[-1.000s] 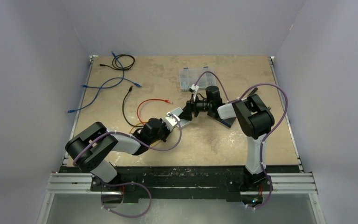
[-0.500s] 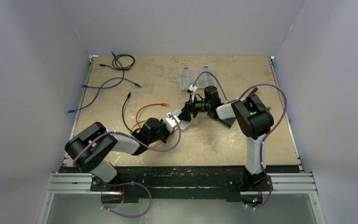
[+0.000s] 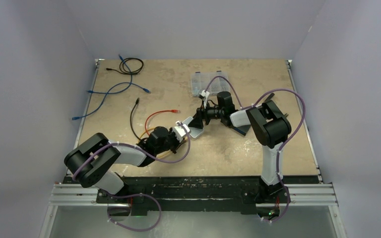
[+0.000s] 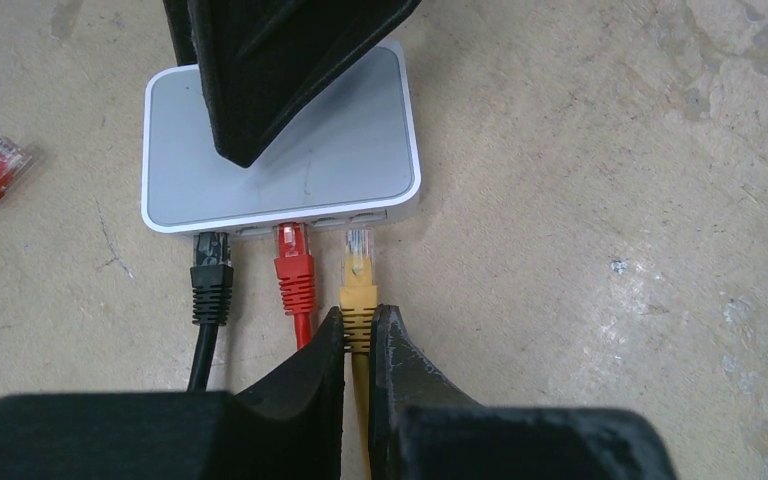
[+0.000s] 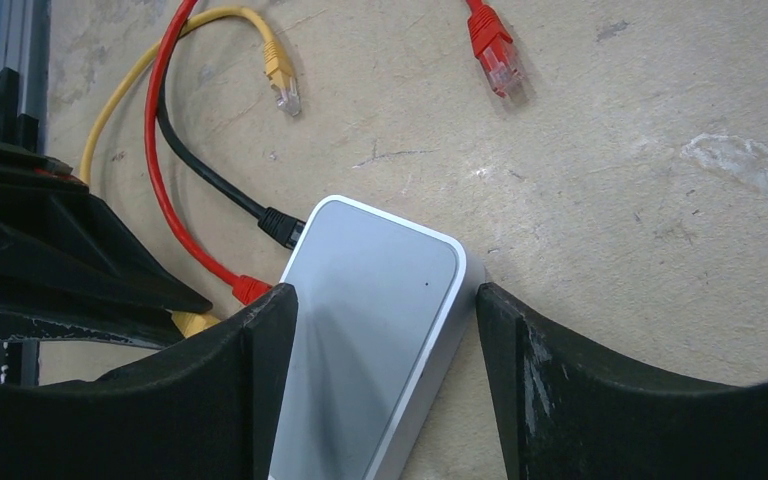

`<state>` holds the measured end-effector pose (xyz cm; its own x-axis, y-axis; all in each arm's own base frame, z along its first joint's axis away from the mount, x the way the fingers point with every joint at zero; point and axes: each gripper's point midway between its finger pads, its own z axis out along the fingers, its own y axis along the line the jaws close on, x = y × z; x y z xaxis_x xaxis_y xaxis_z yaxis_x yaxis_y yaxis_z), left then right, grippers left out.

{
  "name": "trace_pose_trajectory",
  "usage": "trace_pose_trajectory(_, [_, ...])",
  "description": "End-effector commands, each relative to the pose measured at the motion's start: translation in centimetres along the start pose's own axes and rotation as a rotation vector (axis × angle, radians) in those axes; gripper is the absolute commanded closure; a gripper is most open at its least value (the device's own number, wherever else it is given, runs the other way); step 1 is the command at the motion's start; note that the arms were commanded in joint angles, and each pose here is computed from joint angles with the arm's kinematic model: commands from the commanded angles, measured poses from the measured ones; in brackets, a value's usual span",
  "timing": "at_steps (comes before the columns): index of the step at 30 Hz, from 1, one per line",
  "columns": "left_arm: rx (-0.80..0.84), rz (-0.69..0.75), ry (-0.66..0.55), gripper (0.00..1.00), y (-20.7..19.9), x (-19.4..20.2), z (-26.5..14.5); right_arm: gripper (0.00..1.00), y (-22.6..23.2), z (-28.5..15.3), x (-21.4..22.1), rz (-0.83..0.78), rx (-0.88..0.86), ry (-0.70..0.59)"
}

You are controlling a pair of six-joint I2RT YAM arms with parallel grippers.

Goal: Insert the plug into the switch port
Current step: Insert the connector into the switch port.

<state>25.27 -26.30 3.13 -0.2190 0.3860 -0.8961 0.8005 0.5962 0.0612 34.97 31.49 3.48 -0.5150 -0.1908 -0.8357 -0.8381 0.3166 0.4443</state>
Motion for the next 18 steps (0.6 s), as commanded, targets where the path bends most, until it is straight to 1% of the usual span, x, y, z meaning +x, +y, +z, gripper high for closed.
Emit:
trace_pose_trajectory(1, [0.014,-0.023,-0.065,1.00,-0.3,-1.7,-0.1,0.31,-0.6,0.0,1.8,0.061,0.056,0.051])
trace_pose_trajectory(13, [0.034,-0.030,-0.061,1.00,-0.8,-1.9,1.1,0.32,-0.5,0.0,1.8,0.064,0.056,0.049])
trace_pose_trajectory(18, [0.047,-0.038,-0.082,1.00,-1.1,-2.4,1.3,0.32,-0.5,0.0,1.8,0.065,0.057,0.049])
